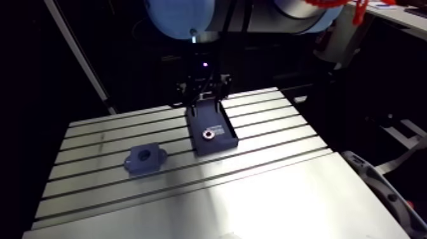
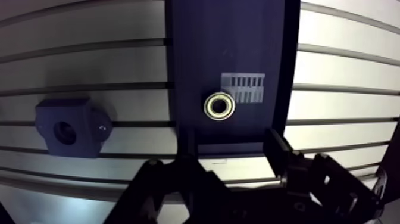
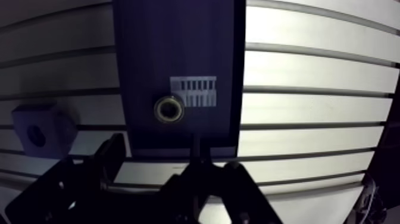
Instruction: Pick up the bearing and press it into the housing until flush.
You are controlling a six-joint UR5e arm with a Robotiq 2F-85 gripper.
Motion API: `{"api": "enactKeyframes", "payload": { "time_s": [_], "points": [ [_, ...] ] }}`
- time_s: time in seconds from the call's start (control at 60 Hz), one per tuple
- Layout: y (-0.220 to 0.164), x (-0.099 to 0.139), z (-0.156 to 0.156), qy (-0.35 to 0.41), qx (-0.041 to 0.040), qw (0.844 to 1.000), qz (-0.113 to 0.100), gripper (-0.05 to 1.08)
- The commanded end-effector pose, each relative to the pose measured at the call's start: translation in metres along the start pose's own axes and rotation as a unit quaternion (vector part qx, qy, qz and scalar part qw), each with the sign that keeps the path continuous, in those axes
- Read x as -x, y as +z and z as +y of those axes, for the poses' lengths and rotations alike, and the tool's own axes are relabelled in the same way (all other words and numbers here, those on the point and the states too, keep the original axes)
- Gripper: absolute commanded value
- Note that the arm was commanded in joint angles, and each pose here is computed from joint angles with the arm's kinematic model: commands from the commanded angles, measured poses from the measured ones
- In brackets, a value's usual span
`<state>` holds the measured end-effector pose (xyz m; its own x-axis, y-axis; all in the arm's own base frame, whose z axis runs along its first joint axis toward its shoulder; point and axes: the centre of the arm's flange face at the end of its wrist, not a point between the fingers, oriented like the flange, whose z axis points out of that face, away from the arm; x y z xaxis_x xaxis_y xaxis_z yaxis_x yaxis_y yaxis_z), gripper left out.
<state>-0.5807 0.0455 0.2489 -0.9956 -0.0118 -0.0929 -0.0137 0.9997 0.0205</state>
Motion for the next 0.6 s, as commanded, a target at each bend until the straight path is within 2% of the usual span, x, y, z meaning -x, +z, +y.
{"api": "enactKeyframes", "payload": {
  "time_s": [0.017,0.6],
  "points": [
    [0.012,-0.004,0.000,0.000,-0.0022,1.000,-0.005,0.39],
    [0.038,-0.005,-0.001,0.000,-0.0062,1.000,-0.020,0.41]
  ]
}}
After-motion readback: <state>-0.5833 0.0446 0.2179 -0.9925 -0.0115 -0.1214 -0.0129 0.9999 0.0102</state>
